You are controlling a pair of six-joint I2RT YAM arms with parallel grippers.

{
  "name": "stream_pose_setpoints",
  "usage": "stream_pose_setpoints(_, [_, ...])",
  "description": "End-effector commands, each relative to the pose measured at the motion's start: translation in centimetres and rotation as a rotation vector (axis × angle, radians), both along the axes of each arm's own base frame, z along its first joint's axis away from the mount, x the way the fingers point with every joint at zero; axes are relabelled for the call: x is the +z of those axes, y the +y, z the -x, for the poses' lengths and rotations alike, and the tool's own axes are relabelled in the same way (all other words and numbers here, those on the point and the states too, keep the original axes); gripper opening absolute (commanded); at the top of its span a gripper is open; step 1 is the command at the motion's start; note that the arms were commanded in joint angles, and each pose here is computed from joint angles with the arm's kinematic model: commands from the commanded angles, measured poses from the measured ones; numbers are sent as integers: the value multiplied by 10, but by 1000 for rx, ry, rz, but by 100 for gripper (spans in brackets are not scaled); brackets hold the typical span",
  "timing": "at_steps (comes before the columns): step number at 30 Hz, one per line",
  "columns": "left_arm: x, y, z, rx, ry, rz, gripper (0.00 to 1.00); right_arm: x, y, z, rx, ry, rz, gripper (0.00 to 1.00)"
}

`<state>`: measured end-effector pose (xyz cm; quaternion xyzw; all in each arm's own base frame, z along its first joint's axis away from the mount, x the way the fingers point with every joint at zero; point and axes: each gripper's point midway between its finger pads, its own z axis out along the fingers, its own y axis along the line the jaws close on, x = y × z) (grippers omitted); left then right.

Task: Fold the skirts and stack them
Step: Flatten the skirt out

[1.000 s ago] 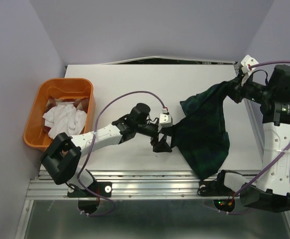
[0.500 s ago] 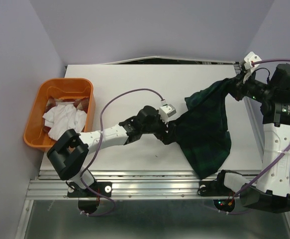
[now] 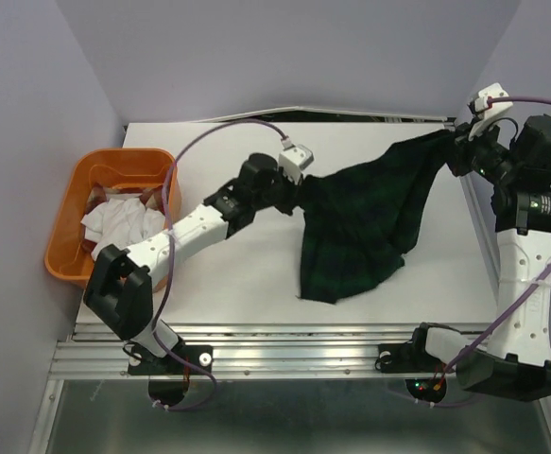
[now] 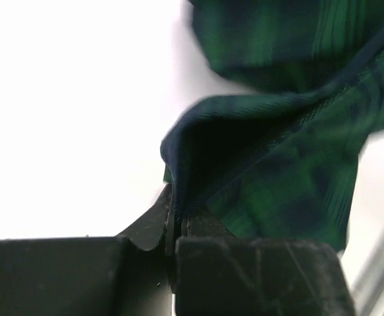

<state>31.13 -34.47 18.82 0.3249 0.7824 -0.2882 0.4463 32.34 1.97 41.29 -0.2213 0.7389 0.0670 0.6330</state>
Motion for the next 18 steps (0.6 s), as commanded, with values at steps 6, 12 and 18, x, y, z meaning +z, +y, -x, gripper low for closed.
stream_pose_setpoints(6, [187,101,-48,81,-476,-221,0,36,-41,-34,-219,-156,14,1])
stream_pose_setpoints(12, [201,149,-21,143,-513,-353,0,26,-24,0,-104,-165,166,1])
stream_pose_setpoints(18, [225,194,26,201,-574,-363,0,22,-4,62,14,-190,337,1])
